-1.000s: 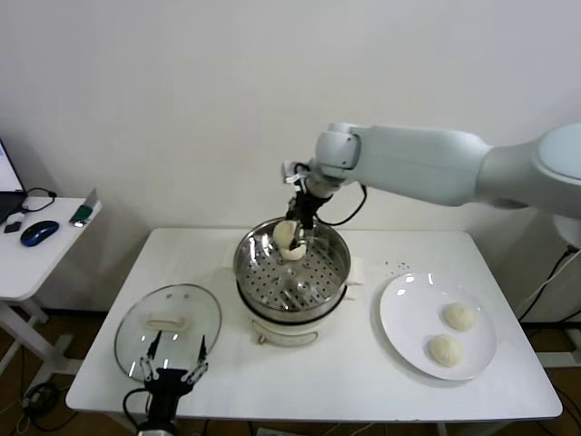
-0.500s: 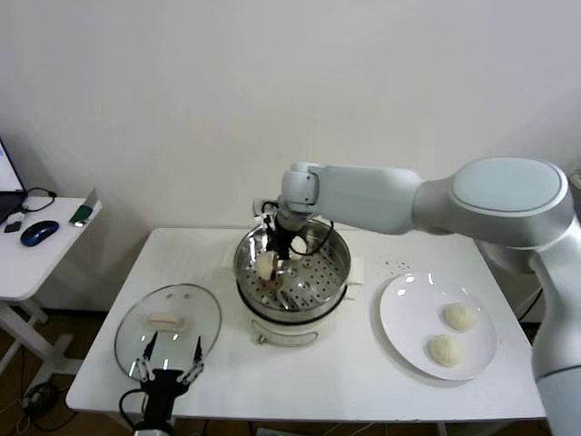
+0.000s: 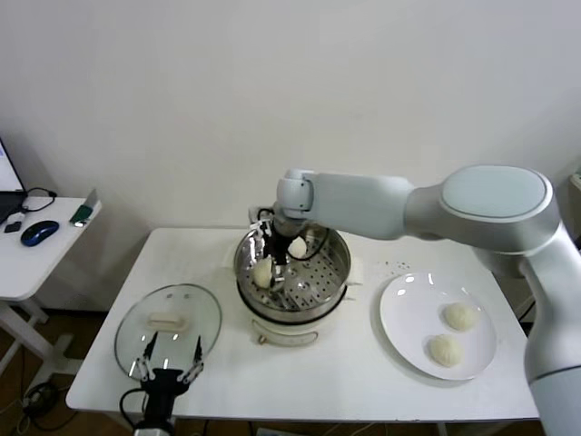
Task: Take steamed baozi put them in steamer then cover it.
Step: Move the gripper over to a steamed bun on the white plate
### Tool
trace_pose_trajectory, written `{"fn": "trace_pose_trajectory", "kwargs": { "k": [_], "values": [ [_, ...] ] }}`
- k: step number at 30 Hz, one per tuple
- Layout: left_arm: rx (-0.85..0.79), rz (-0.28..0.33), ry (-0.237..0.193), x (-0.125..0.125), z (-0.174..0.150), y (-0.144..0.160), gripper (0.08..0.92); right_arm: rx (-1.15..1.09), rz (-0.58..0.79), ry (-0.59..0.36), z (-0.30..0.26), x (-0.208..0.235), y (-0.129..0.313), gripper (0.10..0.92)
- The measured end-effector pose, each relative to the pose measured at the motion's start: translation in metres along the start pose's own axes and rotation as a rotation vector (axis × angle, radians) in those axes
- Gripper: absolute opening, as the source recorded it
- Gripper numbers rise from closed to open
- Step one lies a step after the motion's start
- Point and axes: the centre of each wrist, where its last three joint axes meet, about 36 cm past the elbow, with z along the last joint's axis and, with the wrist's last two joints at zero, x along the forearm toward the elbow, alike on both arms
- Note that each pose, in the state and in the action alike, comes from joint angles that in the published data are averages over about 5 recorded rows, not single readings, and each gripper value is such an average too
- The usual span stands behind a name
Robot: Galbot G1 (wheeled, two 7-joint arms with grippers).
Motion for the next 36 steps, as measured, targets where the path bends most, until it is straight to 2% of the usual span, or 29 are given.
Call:
{"fn": "trace_pose_trajectory", "kwargs": {
  "k": [9, 17, 24, 36],
  "values": [
    [0.009, 0.000, -0.003, -0.001, -0.005, -0.002, 0.823, -0.010, 0.026, 0.030, 0.058, 0.079, 0.008, 0.823],
    [0.010, -0.010, 0.003, -0.005, -0.008, -0.001, 0.823, -0.048, 0.027, 0.072, 0.143, 0.120, 0.052, 0.823],
    [-0.001, -0.019, 0.013, -0.004, -0.008, 0.001, 0.823, -0.092, 0.008, 0.100, 0.223, 0.111, 0.111, 0.823],
    [-0.009, -0.032, 0.031, -0.002, -0.008, -0.001, 0.823, -0.198, -0.054, 0.137, 0.325, 0.043, 0.209, 0.823]
  ]
}}
